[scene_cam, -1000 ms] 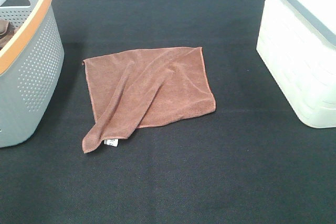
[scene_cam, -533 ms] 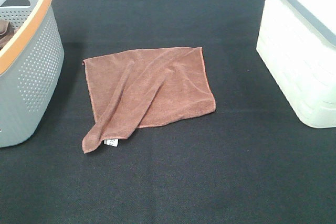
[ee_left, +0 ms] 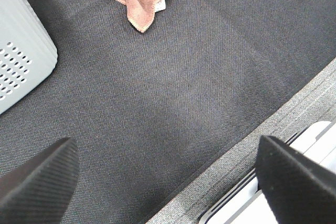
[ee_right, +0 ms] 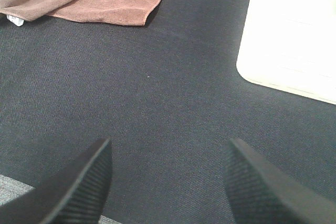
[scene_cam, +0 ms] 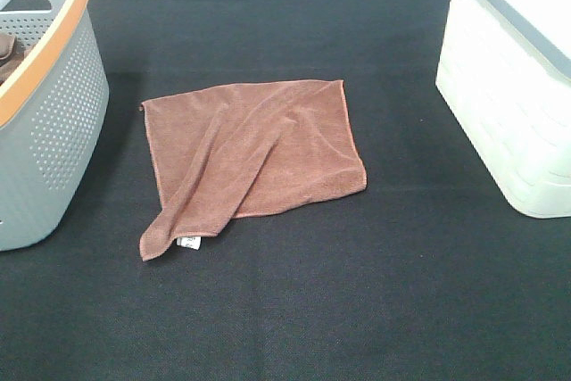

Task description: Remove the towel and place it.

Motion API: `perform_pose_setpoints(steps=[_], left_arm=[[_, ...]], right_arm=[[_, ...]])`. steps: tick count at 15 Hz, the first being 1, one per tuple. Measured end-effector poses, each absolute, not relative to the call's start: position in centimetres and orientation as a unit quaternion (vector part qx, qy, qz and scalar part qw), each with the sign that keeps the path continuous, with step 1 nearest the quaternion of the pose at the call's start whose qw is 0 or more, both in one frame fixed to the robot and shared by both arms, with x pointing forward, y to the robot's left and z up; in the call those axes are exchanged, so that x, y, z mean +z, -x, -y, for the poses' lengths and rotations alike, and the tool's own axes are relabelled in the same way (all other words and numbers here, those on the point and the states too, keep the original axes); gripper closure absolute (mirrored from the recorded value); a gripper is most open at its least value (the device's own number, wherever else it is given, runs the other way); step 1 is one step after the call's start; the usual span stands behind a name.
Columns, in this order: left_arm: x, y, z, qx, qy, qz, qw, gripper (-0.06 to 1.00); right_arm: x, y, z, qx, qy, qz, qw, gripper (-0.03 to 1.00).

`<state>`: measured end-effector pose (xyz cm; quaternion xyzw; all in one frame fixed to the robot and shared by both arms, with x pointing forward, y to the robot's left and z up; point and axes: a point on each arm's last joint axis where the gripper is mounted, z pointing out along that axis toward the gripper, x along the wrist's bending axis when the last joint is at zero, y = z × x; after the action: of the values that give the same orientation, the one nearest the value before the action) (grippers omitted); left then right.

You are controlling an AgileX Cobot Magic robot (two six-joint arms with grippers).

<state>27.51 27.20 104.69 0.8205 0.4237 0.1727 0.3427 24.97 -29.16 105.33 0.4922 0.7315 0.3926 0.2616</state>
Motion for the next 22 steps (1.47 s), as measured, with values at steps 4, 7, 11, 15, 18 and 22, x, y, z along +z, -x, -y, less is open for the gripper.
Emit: perform_pose_setpoints(steps=[4,7,11,15,18,22], left_arm=[[104.7,-27.9,-27.7,0.197,-0.787,-0.483,0.33,0.08],[104.9,-27.6,-28.9,0.253,-0.713,-0.571,0.318,0.08],[105.3,-25.4,-29.1,0.314,-0.672,-0.57,0.354,0.08],[105.4,-23.3,-29.2,0.358,-0.65,-0.545,0.391,0.08],[105.4,-23.3,-29.2,0.358,-0.65,-0.545,0.391,0.08],[105.4,-23.3,-29.2,0.358,-0.65,-0.545,0.391,0.08]], right_arm=[[105.3,-25.0,29.2,0.382,-0.521,-0.711,0.277,0.37],[105.3,-25.2,29.5,0.35,-0.595,-0.651,0.316,0.37],[105.3,-25.2,29.6,0.337,-0.622,-0.625,0.33,0.37],[105.3,-23.5,29.6,0.369,-0.603,-0.605,0.366,0.37],[105.3,-23.3,29.6,0.373,-0.6,-0.603,0.37,0.37],[105.3,-23.3,29.6,0.373,-0.6,-0.603,0.37,0.37]])
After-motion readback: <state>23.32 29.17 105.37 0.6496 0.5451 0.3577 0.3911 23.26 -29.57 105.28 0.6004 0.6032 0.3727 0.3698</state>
